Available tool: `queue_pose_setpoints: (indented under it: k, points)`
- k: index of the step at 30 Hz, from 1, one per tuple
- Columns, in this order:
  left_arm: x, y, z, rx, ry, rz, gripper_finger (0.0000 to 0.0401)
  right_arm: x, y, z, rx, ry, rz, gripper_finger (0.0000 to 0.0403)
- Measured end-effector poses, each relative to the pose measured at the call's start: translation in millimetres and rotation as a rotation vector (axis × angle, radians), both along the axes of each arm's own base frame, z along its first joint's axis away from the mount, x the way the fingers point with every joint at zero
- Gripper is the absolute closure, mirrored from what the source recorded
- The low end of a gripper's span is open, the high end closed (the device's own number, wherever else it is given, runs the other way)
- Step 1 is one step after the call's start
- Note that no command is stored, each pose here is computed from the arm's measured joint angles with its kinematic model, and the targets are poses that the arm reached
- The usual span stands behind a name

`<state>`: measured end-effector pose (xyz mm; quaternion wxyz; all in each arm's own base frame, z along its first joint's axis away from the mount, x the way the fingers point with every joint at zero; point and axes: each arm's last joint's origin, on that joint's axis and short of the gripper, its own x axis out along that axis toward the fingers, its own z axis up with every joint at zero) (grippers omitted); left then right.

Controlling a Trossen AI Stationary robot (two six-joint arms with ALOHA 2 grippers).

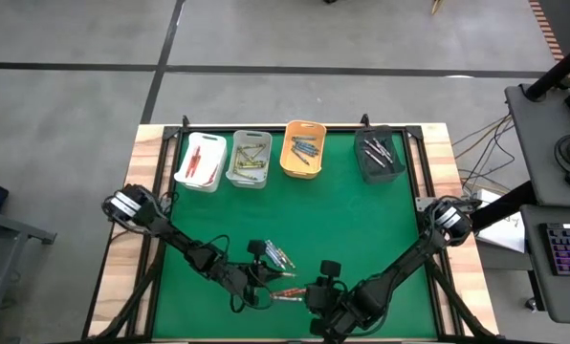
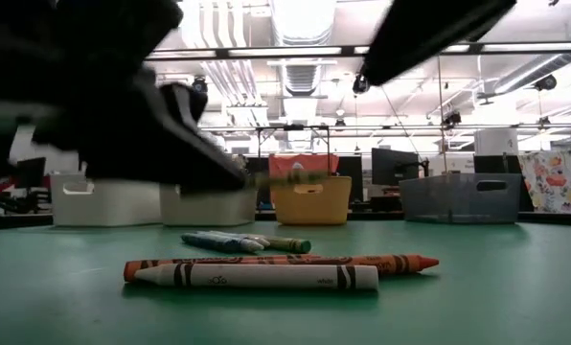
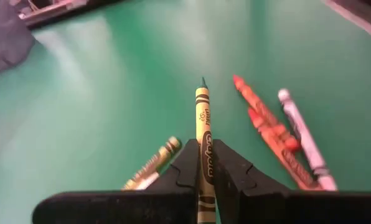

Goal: Sort crayons
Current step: Put the green crayon into the gray bin

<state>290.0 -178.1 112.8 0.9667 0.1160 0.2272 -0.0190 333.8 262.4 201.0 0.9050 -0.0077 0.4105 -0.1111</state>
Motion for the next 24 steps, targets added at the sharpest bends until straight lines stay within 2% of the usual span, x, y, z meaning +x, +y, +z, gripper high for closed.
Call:
queue_pose_setpoints:
  k: [7,11,17,24]
  points:
    - [-10.4,6.3,39.6,-0.036,-0.107,-0.015,0.0400,-10.8,-3.5,-30.6,-0.035,0.020,0.028,0.0284]
    - [-22.7,12.5,64.6,-0.078,-0.226,-0.033,0.0401,-14.3,-7.3,-49.9,-0.063,-0.048,0.030,0.0284]
    - [-42.0,20.7,90.1,-0.163,-0.452,-0.095,0.0401,3.0,-13.0,-51.5,-0.182,-0.320,0.066,0.0284]
    - [-55.7,24.9,107.3,-0.214,-0.637,-0.137,0.0401,26.7,-27.2,-8.0,-0.356,-0.785,0.145,0.0284]
